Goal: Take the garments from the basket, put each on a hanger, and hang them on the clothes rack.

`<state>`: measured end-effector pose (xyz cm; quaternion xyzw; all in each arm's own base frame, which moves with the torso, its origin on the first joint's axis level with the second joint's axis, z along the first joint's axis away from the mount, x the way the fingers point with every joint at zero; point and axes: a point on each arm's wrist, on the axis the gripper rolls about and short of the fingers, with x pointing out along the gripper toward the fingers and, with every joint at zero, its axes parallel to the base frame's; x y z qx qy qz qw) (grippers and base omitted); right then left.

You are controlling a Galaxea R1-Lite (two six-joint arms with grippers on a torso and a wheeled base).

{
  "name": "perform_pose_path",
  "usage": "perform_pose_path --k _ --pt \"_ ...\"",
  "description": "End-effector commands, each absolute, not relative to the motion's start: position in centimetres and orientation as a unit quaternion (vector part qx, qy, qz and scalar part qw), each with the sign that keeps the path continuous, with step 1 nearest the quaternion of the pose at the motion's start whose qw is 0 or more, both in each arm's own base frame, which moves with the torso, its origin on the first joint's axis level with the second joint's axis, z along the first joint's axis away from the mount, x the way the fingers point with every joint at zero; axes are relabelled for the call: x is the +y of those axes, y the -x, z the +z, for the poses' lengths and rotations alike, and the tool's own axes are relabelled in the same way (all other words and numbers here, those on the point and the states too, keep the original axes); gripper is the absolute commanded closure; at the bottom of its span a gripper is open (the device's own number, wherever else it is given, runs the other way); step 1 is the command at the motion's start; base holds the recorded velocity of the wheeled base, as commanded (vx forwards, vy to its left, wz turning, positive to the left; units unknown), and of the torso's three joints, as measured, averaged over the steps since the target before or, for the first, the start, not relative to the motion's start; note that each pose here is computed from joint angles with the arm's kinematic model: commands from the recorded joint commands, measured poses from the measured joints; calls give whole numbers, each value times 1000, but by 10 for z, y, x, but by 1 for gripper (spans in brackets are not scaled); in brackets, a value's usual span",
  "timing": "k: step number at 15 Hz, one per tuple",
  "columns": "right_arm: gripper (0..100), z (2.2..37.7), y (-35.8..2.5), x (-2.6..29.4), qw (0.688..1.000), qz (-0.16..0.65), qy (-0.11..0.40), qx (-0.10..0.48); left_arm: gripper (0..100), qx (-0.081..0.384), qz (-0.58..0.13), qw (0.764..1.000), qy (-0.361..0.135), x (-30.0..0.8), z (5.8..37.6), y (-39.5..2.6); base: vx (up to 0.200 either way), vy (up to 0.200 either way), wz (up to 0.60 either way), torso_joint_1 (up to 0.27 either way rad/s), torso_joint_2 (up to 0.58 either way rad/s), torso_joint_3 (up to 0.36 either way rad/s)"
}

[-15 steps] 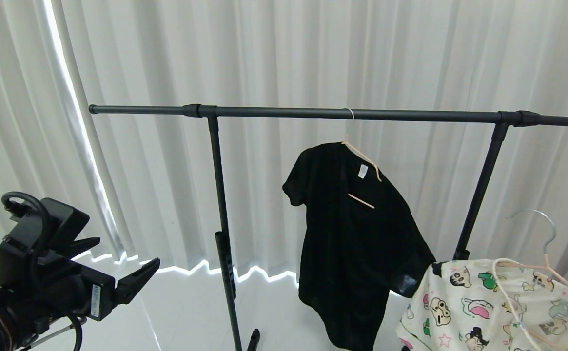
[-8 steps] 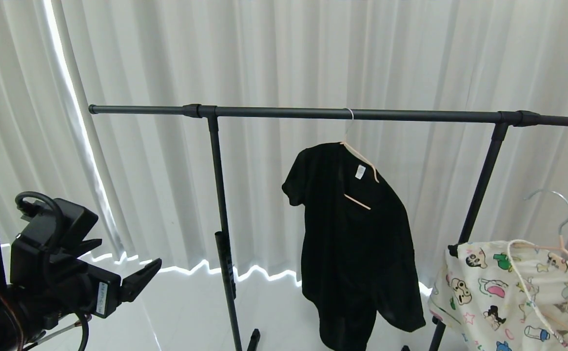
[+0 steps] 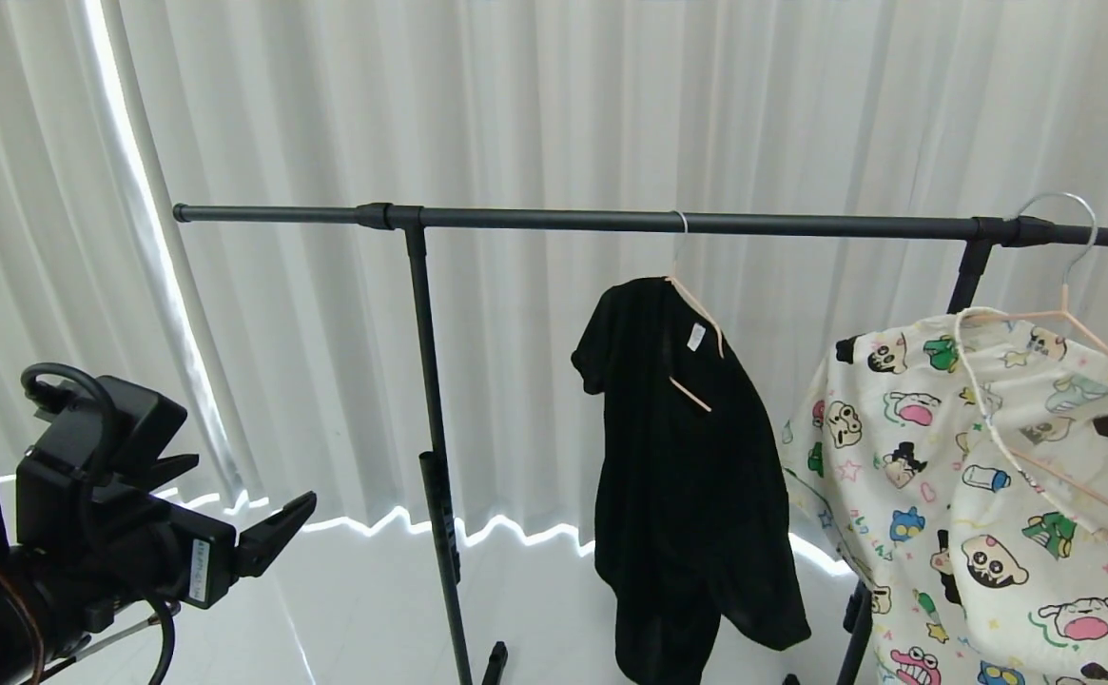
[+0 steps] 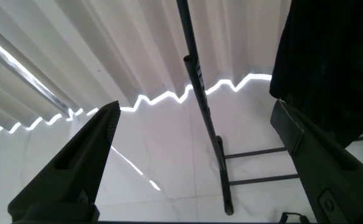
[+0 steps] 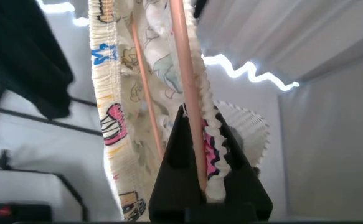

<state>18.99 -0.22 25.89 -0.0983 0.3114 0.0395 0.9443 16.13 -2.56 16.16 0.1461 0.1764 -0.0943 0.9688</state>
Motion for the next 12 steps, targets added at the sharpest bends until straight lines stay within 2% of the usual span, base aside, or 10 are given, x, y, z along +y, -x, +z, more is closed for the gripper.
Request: perform_pose_path --k 1,6,12 --pt "100 264 -209 6 941 37 102 321 0 174 -94 969 -146 -26 162 -161 0 0 0 0 0 0" --pt "100 266 -213 6 941 24 108 321 0 171 -99 969 -147 -27 163 -161 0 0 0 0 0 0" --pt "100 274 -217 7 945 23 108 309 0 164 -121 968 -149 -35 166 -160 200 0 0 0 3 6"
